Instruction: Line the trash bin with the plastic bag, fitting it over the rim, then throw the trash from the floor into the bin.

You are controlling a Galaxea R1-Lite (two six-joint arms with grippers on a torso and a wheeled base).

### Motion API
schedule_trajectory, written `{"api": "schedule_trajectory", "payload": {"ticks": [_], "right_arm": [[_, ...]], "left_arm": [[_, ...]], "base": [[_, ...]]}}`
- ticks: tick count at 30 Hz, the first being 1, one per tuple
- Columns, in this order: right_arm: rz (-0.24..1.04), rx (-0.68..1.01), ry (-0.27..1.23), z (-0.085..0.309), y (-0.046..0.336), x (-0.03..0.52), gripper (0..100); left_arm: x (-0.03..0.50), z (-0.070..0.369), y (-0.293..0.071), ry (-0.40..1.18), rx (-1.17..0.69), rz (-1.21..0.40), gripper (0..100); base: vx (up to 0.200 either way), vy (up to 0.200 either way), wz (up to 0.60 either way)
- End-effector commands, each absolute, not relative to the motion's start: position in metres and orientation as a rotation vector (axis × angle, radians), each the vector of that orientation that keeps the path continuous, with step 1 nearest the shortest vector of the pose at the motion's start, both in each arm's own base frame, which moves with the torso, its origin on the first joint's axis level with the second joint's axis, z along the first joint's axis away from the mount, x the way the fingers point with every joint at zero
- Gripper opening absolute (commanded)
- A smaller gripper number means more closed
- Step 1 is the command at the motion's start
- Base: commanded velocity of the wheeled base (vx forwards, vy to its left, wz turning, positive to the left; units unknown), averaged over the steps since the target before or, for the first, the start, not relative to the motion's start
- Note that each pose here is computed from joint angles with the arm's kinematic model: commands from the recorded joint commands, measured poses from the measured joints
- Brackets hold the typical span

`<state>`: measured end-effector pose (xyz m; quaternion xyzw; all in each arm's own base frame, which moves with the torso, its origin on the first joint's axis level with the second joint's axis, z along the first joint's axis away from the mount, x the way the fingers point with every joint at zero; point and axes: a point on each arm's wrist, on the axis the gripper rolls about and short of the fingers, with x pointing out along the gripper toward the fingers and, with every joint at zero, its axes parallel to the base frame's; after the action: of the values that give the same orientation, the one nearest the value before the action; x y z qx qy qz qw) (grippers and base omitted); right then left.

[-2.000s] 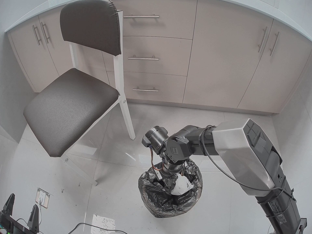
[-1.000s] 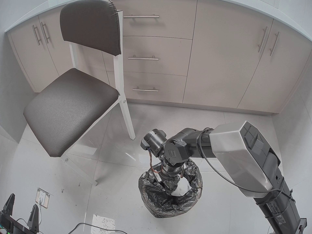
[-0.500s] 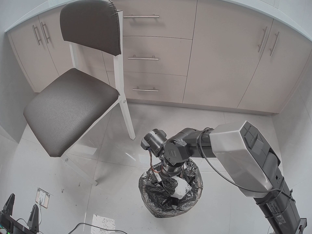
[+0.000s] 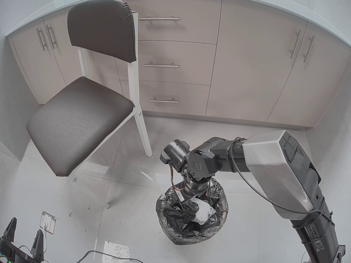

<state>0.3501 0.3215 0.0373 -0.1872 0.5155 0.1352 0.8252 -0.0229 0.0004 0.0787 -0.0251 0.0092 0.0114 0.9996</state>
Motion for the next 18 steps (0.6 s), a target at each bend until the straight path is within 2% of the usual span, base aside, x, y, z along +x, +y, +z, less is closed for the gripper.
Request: {"api": "schedule_trajectory", "payload": {"ticks": [1, 16, 17, 18], "right_arm": [[0.287, -0.386, 1.079, 0.049, 0.319, 0.35, 100], [0.287, -0.374, 1.057, 0.061, 0.317, 0.35, 100], [0.287, -0.374, 1.057, 0.061, 0.317, 0.35, 0], [0.286, -0.373, 1.057, 0.061, 0.317, 0.35, 0]], "left_arm": [[-0.024, 0.077, 0.0, 0.009, -0.051, 0.023, 100], [-0.024, 0.076, 0.0, 0.01, -0.051, 0.023, 100], [-0.024, 0.077, 0.0, 0.009, -0.051, 0.023, 100], [-0.024, 0.077, 0.0, 0.009, -0.051, 0.023, 100]], "base": [[0.0, 0.0, 0.0], [0.0, 0.0, 0.0], [0.0, 0.0, 0.0], [0.0, 0.0, 0.0]]}}
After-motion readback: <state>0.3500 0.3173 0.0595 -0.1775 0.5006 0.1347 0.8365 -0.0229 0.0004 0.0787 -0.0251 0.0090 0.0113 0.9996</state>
